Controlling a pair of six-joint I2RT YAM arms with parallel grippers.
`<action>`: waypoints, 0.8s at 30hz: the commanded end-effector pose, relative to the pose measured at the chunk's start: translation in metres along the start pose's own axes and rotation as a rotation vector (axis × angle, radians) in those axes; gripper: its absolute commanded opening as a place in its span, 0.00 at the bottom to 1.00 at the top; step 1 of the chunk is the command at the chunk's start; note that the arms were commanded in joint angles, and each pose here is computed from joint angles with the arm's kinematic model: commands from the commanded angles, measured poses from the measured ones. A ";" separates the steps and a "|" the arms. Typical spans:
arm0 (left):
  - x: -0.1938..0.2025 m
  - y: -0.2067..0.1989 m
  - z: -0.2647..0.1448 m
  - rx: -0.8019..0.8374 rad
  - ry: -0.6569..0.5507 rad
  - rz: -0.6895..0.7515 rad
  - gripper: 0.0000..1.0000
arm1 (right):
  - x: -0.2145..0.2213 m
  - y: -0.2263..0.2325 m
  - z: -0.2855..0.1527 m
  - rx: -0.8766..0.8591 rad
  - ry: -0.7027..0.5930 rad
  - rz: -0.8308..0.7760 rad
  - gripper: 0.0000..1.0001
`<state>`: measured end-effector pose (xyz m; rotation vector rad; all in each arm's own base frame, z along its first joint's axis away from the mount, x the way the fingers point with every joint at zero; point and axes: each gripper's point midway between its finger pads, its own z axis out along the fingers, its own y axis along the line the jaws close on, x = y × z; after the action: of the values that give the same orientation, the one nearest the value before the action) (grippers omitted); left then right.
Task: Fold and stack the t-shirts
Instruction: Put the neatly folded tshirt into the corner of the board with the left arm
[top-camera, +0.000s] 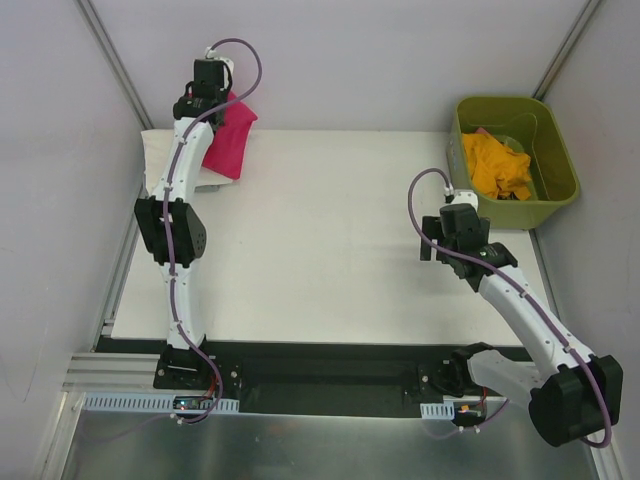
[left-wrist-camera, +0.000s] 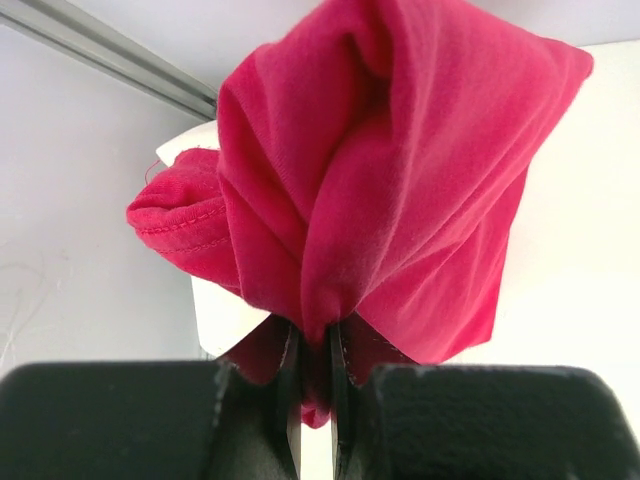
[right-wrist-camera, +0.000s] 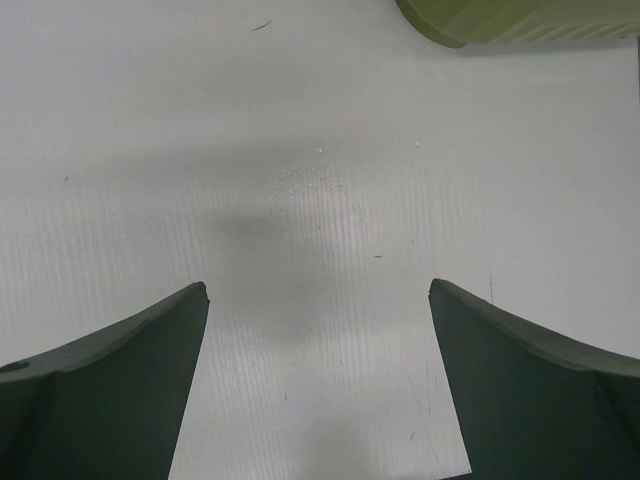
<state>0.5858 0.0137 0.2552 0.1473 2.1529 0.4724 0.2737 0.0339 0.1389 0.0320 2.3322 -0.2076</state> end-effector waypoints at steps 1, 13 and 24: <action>-0.023 0.039 -0.021 -0.044 -0.074 -0.014 0.00 | -0.011 -0.009 -0.008 0.033 -0.055 0.016 0.96; 0.008 0.071 0.032 -0.032 -0.035 -0.054 0.00 | -0.014 -0.016 -0.015 0.067 -0.030 0.034 0.96; 0.023 0.125 0.079 -0.125 -0.072 -0.093 0.33 | -0.018 -0.019 -0.029 0.069 -0.024 0.066 0.96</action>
<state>0.6069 0.1367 0.1990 0.0316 2.2137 0.4825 0.2619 0.0224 0.1484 0.0848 2.3498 -0.2663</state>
